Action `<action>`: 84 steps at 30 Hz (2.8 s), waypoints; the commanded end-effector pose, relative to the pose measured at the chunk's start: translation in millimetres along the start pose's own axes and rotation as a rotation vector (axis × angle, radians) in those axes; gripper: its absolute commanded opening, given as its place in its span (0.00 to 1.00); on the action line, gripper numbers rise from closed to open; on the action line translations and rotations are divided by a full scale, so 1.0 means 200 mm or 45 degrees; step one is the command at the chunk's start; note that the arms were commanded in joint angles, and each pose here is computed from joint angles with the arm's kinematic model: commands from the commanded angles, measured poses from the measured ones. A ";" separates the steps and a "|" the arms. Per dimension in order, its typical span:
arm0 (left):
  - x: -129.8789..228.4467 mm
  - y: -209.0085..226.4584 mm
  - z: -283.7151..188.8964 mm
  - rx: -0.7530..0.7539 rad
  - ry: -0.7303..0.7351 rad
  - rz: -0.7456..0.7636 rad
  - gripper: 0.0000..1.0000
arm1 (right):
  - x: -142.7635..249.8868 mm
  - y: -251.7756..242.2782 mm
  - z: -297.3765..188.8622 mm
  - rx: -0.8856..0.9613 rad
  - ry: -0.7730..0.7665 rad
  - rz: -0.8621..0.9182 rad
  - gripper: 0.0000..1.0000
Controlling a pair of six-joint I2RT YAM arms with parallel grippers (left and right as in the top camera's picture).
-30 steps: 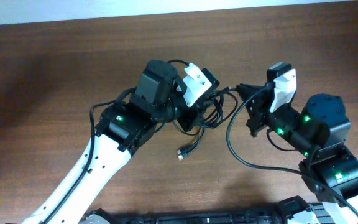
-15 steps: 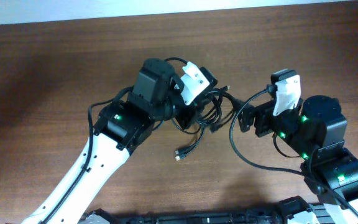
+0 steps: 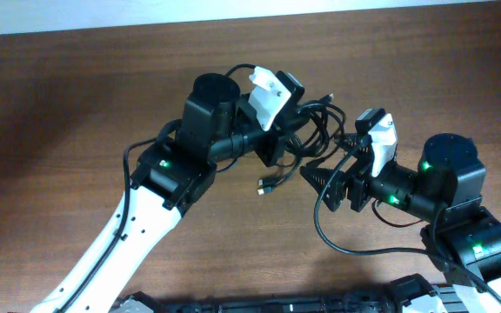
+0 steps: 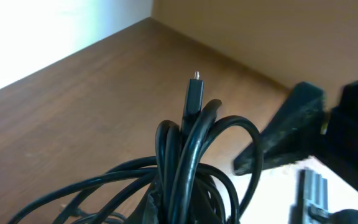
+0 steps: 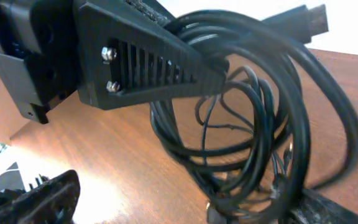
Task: Untangle cables
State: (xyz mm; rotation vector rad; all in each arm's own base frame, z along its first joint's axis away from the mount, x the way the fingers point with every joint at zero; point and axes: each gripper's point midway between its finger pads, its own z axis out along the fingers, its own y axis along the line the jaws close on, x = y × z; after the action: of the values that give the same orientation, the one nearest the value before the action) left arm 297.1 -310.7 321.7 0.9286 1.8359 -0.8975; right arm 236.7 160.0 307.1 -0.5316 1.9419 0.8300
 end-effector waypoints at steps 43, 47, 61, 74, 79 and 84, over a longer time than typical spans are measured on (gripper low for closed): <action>-0.06 -0.11 -0.03 0.159 -0.046 -0.152 0.00 | 0.02 -0.07 0.09 0.005 0.054 0.095 0.64; -0.09 -0.12 -0.03 0.169 -0.074 -0.132 0.00 | 0.03 -0.02 0.10 -0.079 0.071 0.104 0.26; 0.06 0.18 -0.08 -0.243 0.046 -0.270 0.99 | 0.02 -0.10 0.10 0.044 0.052 0.096 0.04; -0.03 0.24 -0.40 -0.368 -0.068 -0.330 0.99 | 0.02 -0.14 0.10 0.100 0.049 0.097 0.04; 0.08 0.23 -0.40 -0.373 0.034 -0.386 0.99 | -0.04 -0.11 0.07 0.093 -0.010 0.060 0.04; 0.07 0.15 -0.38 -0.252 0.028 -0.516 0.99 | -0.18 -0.08 0.05 0.067 -0.162 0.091 0.04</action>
State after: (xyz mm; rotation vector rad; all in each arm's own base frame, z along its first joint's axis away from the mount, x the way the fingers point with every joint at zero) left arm 296.4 -223.2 323.8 0.5103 2.1138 -0.8127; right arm 270.9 155.9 309.4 -0.4158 1.9348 0.7985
